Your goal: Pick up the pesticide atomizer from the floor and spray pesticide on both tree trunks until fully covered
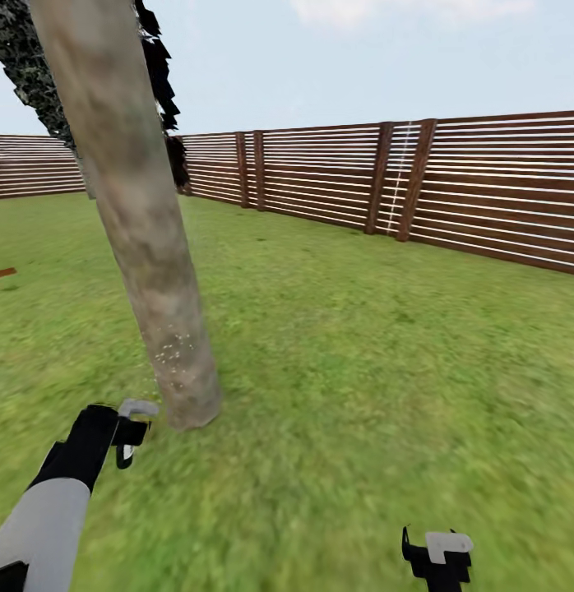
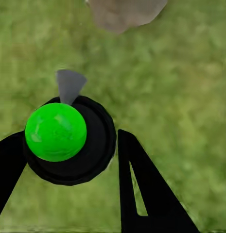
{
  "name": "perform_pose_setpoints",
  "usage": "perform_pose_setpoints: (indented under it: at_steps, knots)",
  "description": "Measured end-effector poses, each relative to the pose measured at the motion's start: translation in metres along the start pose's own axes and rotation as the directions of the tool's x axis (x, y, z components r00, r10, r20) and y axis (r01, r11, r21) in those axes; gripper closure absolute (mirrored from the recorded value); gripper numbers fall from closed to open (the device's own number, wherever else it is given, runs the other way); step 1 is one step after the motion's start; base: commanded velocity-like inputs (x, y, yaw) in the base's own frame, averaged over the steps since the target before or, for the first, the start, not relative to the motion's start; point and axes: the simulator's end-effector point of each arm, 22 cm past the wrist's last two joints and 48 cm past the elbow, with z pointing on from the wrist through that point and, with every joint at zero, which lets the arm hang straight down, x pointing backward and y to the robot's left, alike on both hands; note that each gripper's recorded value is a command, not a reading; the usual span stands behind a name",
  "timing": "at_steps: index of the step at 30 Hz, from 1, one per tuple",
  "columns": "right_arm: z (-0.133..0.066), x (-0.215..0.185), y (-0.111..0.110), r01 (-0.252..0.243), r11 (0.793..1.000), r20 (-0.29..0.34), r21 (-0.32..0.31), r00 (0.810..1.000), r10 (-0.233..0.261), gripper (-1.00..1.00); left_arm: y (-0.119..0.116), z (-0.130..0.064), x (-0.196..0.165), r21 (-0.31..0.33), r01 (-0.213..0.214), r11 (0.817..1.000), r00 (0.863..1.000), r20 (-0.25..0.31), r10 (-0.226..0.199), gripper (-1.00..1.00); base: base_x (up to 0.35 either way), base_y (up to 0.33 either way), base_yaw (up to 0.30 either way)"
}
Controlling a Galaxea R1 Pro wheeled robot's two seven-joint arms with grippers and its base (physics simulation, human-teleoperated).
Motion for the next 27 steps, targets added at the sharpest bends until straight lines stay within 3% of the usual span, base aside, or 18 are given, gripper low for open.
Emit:
perform_pose_setpoints:
  at_steps: [3,6,7,10,15,16,19,22,25,27]
  knots:
    - [0.000,0.000,0.000,0.000,1.000,0.000,0.000,1.000,0.000,-1.00,-0.016,0.011,0.021,0.041,0.002,0.999,0.999,-0.041,-0.001,1.00,0.143,-0.265,0.008]
    - [0.000,0.000,0.000,0.000,1.000,0.000,0.000,1.000,0.000,-1.00,-0.081,0.020,0.016,0.101,-0.023,0.995,1.000,-0.005,0.024,1.00,0.170,-0.242,0.001]
    - [0.000,0.000,0.000,0.000,1.000,0.000,0.000,1.000,0.000,-1.00,-0.087,0.020,0.015,0.087,-0.032,0.996,0.999,0.001,0.032,1.00,0.175,-0.224,0.000]
    - [0.000,0.000,0.000,0.000,1.000,0.000,0.000,1.000,0.000,-1.00,-0.078,0.021,0.015,0.060,-0.025,0.998,1.000,0.003,0.025,1.00,0.175,-0.200,0.000]
    - [0.000,0.000,0.000,0.000,1.000,0.000,0.000,1.000,0.000,-1.00,0.004,0.025,0.044,-0.024,0.077,0.997,0.996,-0.033,-0.078,1.00,0.176,-0.184,0.137]
    - [0.000,0.000,0.000,0.000,1.000,0.000,0.000,1.000,0.000,-1.00,0.008,0.030,0.057,-0.020,0.088,0.996,0.995,-0.055,-0.089,1.00,0.176,-0.166,0.262]
    - [0.000,0.000,0.000,0.000,1.000,0.000,0.000,1.000,0.000,-1.00,-0.014,0.040,0.072,0.021,0.086,0.996,0.994,-0.072,-0.084,1.00,0.109,-0.078,0.268]
    - [0.000,0.000,0.000,0.000,1.000,0.000,0.000,1.000,0.000,-1.00,-0.074,0.043,0.071,0.106,0.080,0.991,0.995,-0.072,-0.073,1.00,0.010,-0.006,0.271]
    - [0.000,0.000,0.000,0.000,1.000,0.000,0.000,1.000,0.000,-1.00,-0.072,0.043,0.071,0.099,0.076,0.992,0.995,-0.074,-0.069,1.00,0.001,-0.001,0.267]
    - [0.000,0.000,0.000,0.000,1.000,0.000,0.000,1.000,0.000,-1.00,-0.044,0.043,0.076,0.061,0.072,0.996,0.995,-0.078,-0.067,1.00,0.000,0.000,0.219]
